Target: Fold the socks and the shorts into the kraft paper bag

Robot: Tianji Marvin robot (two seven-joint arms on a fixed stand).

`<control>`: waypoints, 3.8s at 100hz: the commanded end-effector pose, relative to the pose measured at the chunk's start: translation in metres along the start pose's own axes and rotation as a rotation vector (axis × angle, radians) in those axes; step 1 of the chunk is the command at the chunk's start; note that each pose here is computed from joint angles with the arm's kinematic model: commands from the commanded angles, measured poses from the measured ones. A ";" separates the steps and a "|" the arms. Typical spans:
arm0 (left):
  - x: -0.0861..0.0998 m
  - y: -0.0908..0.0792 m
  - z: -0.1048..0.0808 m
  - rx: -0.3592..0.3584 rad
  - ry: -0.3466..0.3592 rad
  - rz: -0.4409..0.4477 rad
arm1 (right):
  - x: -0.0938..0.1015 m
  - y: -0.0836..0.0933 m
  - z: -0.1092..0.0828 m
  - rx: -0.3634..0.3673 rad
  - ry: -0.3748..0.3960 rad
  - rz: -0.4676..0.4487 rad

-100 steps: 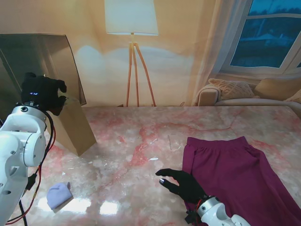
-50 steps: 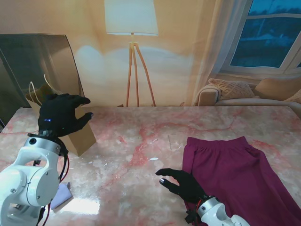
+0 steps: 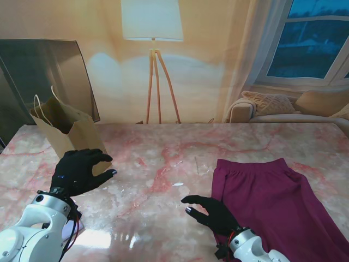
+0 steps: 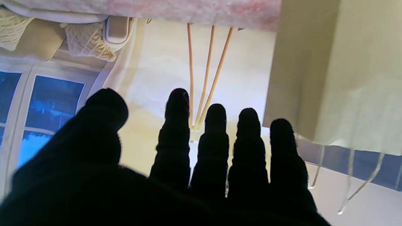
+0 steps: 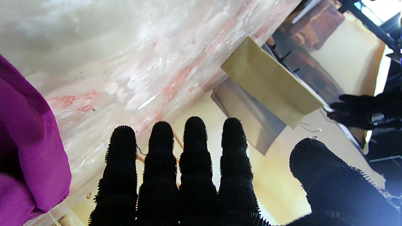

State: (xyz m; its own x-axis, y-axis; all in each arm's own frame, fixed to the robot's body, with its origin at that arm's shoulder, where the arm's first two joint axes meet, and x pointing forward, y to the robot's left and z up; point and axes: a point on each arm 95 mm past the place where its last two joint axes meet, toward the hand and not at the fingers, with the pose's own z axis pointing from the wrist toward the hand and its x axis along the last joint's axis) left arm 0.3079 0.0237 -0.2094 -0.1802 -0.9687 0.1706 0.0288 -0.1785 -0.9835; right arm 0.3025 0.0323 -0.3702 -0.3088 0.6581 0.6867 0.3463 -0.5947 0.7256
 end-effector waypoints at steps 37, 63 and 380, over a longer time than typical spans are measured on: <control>-0.067 0.050 -0.044 -0.310 -0.183 0.089 | 0.004 -0.005 0.001 0.019 0.017 0.001; -0.098 0.079 -0.062 -0.445 -0.269 0.206 | 0.006 -0.007 0.002 0.027 0.022 0.001; -0.022 0.093 -0.018 -0.126 -0.023 -0.060 | 0.007 -0.006 -0.004 0.042 0.019 0.007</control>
State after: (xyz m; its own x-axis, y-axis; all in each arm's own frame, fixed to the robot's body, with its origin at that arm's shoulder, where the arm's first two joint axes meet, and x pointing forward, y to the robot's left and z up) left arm 0.2936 0.0291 -0.2963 -0.1745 -0.9599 0.2194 -0.0734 -0.2095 -0.9751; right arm 0.2982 0.0369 -0.3693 -0.3202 0.6485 0.6906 0.3802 -0.5797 0.7207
